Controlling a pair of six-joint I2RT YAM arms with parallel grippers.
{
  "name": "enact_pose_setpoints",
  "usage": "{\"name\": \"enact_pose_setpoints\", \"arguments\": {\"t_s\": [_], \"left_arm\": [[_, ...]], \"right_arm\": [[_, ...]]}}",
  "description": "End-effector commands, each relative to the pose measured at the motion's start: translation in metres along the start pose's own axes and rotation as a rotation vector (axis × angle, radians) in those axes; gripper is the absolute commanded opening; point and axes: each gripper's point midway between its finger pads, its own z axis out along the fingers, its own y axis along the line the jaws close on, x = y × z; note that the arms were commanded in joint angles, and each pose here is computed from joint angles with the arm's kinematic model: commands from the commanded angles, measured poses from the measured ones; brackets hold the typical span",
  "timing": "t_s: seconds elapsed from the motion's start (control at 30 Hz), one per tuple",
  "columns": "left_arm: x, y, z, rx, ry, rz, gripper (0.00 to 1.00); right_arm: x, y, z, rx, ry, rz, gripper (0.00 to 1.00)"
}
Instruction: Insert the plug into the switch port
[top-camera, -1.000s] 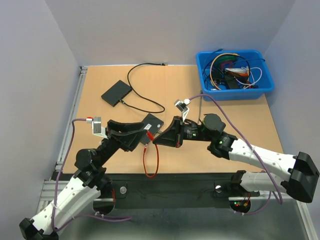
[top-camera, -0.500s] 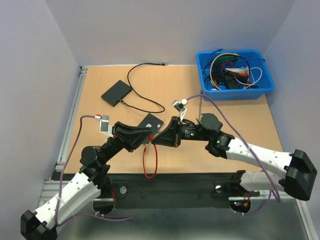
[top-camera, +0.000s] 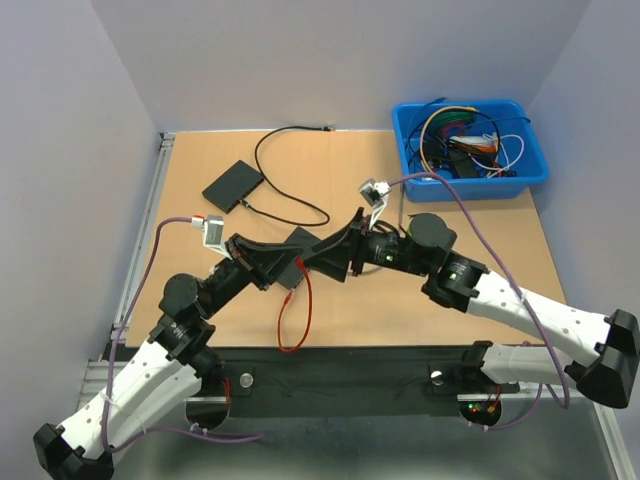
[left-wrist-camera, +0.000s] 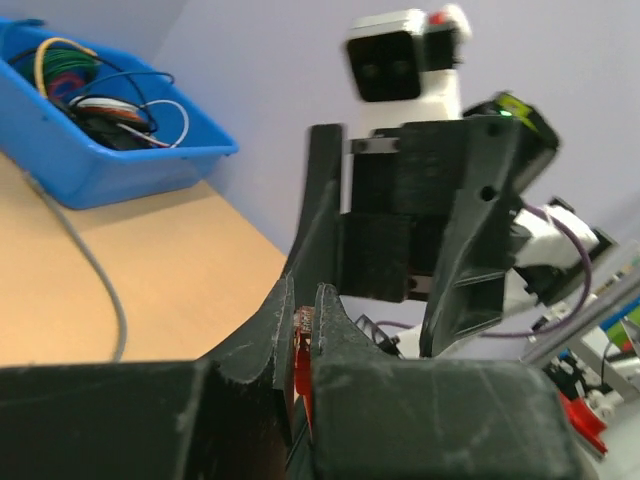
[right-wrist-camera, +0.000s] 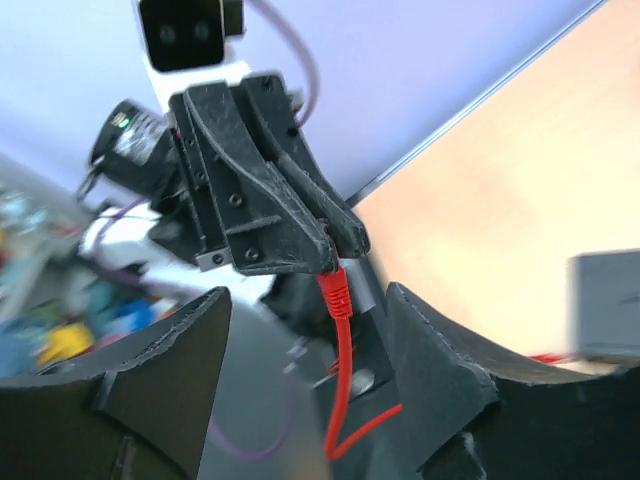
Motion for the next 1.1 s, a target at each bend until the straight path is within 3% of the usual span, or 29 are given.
{"name": "enact_pose_setpoints", "arguments": {"t_s": [0.0,0.07,0.1,0.23,0.5,1.07], "left_arm": [[-0.026,0.014,0.01,-0.176,-0.031,-0.011,0.0],[-0.024,0.036,0.008,-0.302,-0.032,-0.049,0.0],[-0.025,0.041,0.01,-0.343,-0.032,-0.088,0.0],[-0.013,0.067,0.01,-0.469,-0.011,-0.147,0.0],[-0.006,0.074,0.011,-0.481,-0.005,-0.167,0.0],[-0.009,0.075,0.01,-0.488,-0.004,-0.121,0.0]], "right_arm": [[-0.04,-0.023,-0.021,0.273,-0.116,-0.192,0.61],[-0.045,-0.03,-0.019,0.36,-0.121,-0.235,0.52],[-0.031,-0.044,-0.023,0.481,-0.082,-0.287,0.51],[0.001,-0.043,-0.01,0.612,-0.007,-0.418,0.51],[0.024,-0.041,0.022,0.651,0.047,-0.5,0.47],[-0.006,-0.033,0.009,0.701,-0.083,-0.469,0.53]]}}
